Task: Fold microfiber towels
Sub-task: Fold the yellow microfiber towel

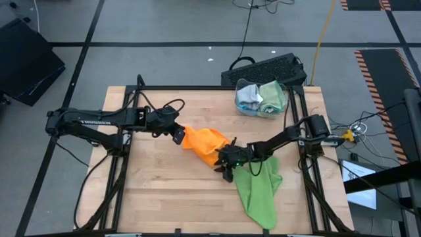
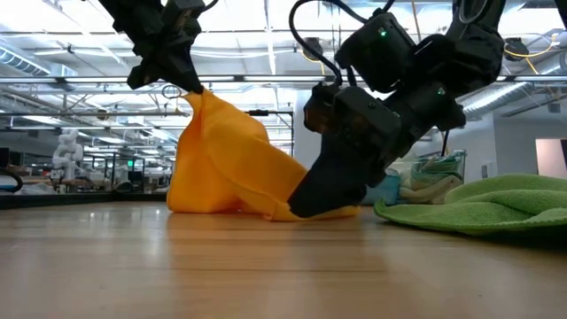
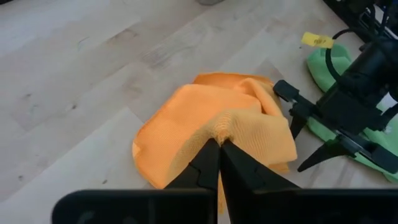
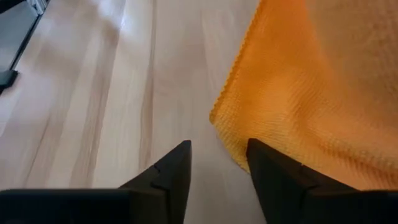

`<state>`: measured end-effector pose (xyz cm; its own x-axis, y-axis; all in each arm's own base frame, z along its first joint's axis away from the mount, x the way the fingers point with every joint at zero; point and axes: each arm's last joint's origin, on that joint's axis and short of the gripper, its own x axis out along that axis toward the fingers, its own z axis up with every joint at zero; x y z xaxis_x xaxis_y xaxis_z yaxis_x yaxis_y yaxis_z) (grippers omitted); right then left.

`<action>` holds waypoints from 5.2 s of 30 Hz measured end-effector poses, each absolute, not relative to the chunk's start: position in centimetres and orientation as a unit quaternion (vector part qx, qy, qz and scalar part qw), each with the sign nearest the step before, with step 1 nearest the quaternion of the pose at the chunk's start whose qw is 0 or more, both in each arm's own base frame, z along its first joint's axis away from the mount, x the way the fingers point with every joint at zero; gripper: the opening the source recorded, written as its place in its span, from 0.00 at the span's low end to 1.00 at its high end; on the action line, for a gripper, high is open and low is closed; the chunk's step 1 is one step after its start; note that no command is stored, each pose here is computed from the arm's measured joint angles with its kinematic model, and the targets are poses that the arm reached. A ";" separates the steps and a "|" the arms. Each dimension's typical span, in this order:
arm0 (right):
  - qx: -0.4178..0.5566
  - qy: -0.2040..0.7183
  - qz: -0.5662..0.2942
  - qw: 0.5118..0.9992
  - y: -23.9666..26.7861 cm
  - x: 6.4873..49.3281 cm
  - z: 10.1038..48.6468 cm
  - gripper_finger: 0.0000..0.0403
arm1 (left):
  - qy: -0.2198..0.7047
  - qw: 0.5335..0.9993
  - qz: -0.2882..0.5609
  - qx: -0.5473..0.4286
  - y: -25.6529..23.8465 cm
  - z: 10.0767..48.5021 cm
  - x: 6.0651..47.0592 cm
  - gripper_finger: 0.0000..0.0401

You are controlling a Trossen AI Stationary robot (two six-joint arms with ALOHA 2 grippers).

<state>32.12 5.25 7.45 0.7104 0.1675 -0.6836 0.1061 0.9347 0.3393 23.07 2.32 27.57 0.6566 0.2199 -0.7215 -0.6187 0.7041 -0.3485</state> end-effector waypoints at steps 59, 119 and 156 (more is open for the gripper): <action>0.325 0.008 0.107 0.939 0.4 25.7 37.8 0.00 | 0.098 0.987 0.123 0.032 -1.8 45.8 21.1 0.01; 0.169 0.143 -0.111 0.969 6.1 37.7 20.9 0.64 | 0.225 0.956 0.167 0.090 -1.3 43.2 21.3 0.02; 0.386 0.068 -0.161 0.906 6.7 46.0 13.0 0.59 | 0.214 0.957 0.183 0.065 -1.3 43.3 21.3 0.04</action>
<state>46.01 6.69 13.01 0.9388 -0.2397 -0.2474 0.3444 0.6503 0.6771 21.29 -1.25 43.31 0.8416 0.3773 -0.3865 -0.3219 0.9250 0.2021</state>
